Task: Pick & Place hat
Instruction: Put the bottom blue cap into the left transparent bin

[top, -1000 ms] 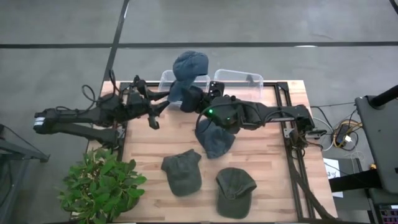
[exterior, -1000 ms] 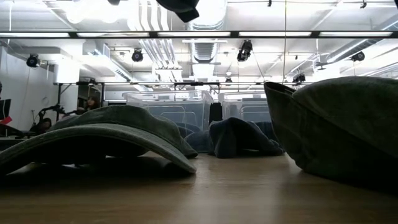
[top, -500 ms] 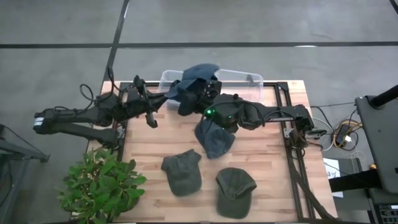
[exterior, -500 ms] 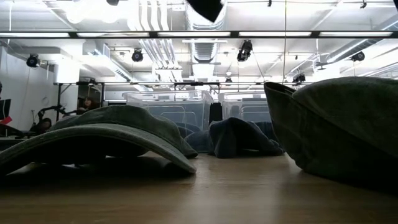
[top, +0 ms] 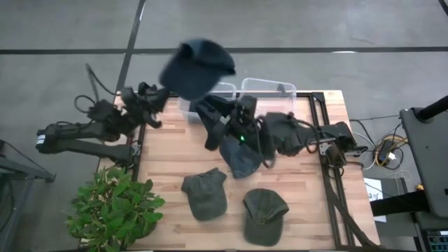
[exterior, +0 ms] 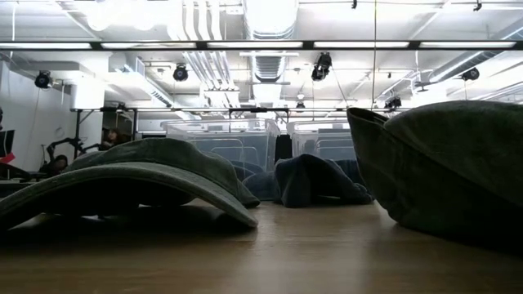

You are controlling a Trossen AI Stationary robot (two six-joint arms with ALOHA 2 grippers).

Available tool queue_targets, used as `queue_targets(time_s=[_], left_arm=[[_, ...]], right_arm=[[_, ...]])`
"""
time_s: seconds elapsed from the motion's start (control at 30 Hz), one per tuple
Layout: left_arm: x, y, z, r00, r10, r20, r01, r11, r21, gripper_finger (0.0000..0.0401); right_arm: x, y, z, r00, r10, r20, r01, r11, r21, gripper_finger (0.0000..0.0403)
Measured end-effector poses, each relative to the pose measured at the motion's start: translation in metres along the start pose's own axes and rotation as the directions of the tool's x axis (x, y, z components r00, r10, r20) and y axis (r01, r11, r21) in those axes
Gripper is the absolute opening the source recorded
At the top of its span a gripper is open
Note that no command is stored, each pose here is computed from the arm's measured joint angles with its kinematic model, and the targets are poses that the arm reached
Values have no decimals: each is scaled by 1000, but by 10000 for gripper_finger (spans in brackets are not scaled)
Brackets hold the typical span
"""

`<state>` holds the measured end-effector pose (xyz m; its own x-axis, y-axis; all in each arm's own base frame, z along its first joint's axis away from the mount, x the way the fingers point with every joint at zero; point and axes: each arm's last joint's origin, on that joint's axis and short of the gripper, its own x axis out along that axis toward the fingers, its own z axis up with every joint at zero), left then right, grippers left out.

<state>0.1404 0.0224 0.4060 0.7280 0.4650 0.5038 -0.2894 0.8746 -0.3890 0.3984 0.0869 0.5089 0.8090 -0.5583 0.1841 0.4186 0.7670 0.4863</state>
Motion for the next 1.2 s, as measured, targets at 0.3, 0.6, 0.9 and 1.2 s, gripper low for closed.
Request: queue_targets(time_s=[0.3, 0.6, 0.9, 1.2], left_arm=[[5, 0, 14, 981, -6, 193, 86, 908, -409, 2], [23, -1, -12, 985, 29, 168, 50, 891, -452, 2], [33, -2, -26, 984, 28, 177, 36, 937, -348, 2], [38, -2, -37, 990, 19, 142, 23, 956, -293, 2]], right_arm=[[1, -4, -16, 994, -112, 13, 113, 985, -132, 240], [27, -31, -40, 983, -140, 117, 139, 990, 14, 235], [46, -61, -58, 975, -162, 151, 115, 952, 283, 235], [56, -78, -53, 953, -181, 243, 86, 930, 357, 235]])
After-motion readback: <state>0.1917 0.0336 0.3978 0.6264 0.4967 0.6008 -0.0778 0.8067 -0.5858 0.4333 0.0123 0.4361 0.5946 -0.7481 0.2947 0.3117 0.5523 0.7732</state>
